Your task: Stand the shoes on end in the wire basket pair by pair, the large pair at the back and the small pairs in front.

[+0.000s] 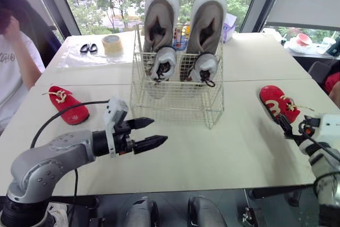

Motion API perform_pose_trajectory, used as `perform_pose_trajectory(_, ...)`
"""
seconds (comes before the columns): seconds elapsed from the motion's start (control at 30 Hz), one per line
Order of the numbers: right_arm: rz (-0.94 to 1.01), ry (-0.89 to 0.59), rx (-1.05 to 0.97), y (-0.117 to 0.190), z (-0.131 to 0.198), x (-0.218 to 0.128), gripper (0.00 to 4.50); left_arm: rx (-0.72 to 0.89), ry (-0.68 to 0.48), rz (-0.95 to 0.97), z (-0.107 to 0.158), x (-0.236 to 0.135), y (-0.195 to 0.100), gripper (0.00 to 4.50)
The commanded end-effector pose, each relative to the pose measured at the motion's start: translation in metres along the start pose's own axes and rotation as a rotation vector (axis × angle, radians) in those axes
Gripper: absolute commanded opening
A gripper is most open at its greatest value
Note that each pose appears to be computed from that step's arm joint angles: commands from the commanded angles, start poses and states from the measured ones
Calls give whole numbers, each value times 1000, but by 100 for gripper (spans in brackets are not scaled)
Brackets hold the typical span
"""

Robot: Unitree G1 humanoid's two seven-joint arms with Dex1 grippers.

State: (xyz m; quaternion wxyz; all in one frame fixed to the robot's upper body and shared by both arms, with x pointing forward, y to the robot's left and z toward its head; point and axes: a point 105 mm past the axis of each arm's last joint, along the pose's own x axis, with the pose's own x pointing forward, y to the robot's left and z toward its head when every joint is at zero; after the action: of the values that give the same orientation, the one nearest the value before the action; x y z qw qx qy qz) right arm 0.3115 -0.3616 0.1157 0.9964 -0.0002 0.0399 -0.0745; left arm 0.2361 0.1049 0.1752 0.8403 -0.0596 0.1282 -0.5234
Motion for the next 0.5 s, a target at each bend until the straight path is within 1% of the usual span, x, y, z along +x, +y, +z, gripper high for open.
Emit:
perform_pose_trajectory(0.03, -8, 16, -26, -9, -3, 18, 450, 4, 15, -37, -2, -2, -12, 444)
perform_pose_trajectory(0.1, -2, 35, -23, -9, -10, 27, 450, 3, 33, -29, -6, -5, -14, 444)
perform_pose_trajectory(0.13, 2, 40, -28, -8, -12, 29, 397, 2, 40, -23, -7, -6, -14, 450)
perform_pose_trajectory(0.2, 12, 38, -33, -6, -13, 32, 325, 8, 30, 18, -5, -7, -12, 450)
perform_pose_trajectory(0.27, 23, 29, -29, -3, -12, 34, 218, 4, 18, 75, -1, -9, -6, 450)
perform_pose_trajectory(0.37, 23, -14, -35, -1, 1, 35, 142, 3, -67, 115, 21, -16, 3, 450)
perform_pose_trajectory(0.4, 20, -50, -40, -1, 12, 35, 142, 22, -112, 117, 32, -20, 4, 450)
perform_pose_trajectory(0.43, 7, -115, -46, -2, 30, 35, 142, 16, -157, 111, 43, -26, 6, 450)
perform_pose_trajectory(0.5, -18, -250, -54, -3, 70, 32, 142, -53, -236, 95, 60, -37, 12, 450)
